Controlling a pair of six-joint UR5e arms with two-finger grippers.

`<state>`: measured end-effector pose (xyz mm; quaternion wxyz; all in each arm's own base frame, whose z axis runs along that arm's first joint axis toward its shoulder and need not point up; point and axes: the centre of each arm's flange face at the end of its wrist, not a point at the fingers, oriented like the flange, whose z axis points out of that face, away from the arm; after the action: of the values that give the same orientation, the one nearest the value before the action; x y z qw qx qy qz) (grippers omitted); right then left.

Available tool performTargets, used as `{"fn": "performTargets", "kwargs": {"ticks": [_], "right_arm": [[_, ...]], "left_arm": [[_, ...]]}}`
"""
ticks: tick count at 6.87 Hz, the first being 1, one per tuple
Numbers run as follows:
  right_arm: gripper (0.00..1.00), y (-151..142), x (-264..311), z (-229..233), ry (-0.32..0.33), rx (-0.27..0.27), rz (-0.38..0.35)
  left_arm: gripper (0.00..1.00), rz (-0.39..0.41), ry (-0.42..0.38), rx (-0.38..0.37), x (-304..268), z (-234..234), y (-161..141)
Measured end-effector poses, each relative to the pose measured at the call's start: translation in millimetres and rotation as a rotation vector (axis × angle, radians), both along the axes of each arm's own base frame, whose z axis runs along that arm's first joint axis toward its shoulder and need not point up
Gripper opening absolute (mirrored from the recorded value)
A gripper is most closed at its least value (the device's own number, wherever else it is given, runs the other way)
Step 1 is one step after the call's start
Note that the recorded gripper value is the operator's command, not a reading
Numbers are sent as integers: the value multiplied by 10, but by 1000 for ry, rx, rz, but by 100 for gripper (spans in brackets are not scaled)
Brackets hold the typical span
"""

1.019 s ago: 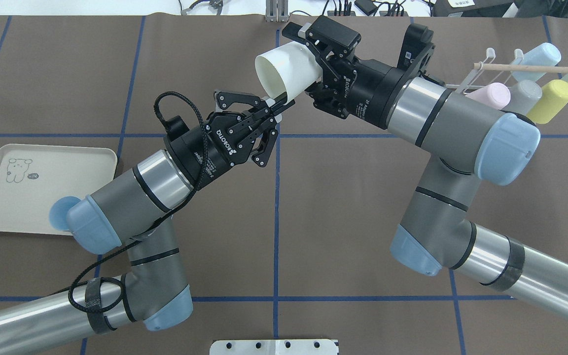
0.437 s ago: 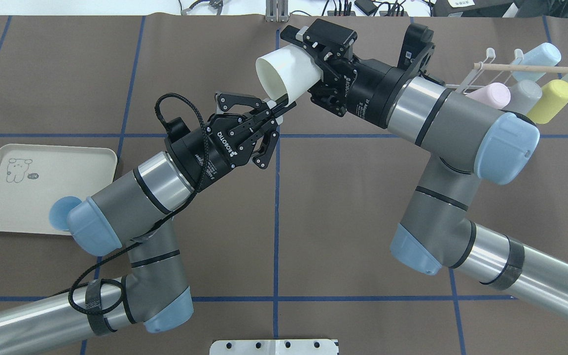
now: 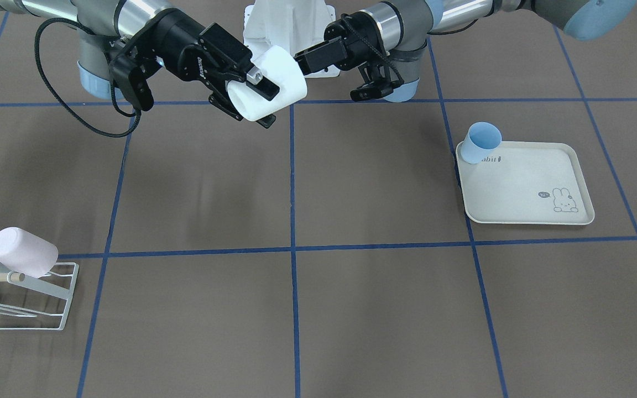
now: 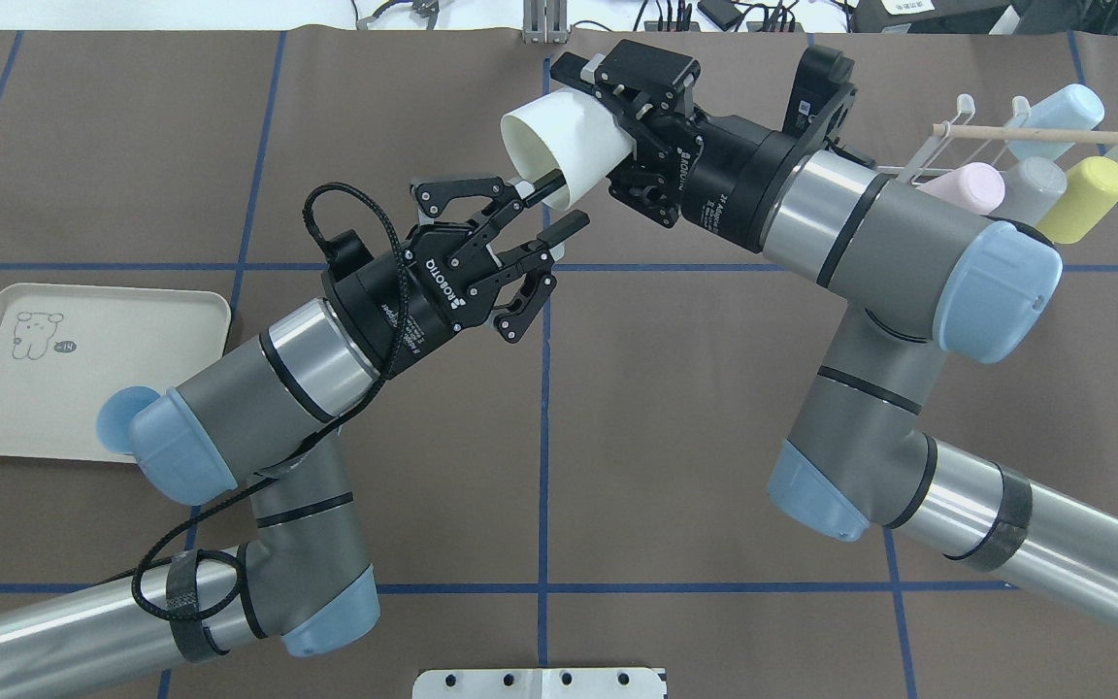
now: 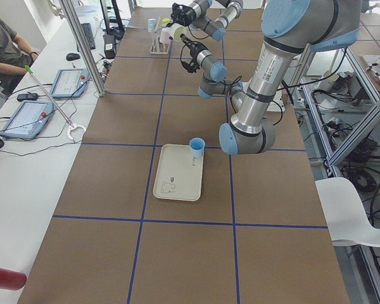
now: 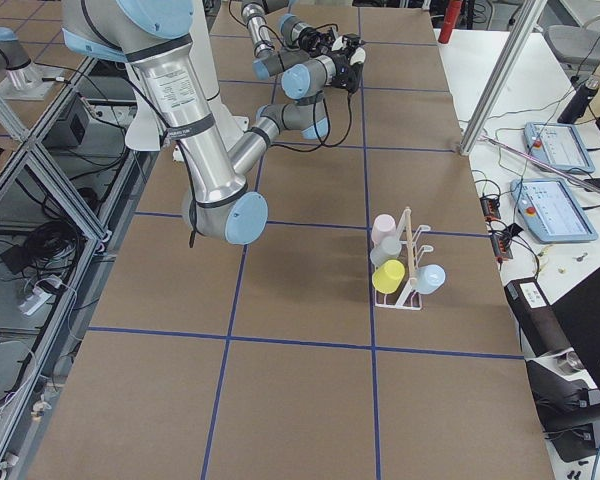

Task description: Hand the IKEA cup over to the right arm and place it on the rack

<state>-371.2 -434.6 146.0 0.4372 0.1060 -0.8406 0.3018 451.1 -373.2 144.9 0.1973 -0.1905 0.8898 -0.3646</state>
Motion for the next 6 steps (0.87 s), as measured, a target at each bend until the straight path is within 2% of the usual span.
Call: {"fn": "performTargets", "kwargs": {"ticks": [3, 6], "right_arm": [[0, -84, 110, 7, 1, 1, 23], [0, -496, 540, 173, 43, -16, 128]], "left_arm": [[100, -48, -30, 40, -52, -13, 9], [100, -74, -40, 65, -208, -2, -5]]}}
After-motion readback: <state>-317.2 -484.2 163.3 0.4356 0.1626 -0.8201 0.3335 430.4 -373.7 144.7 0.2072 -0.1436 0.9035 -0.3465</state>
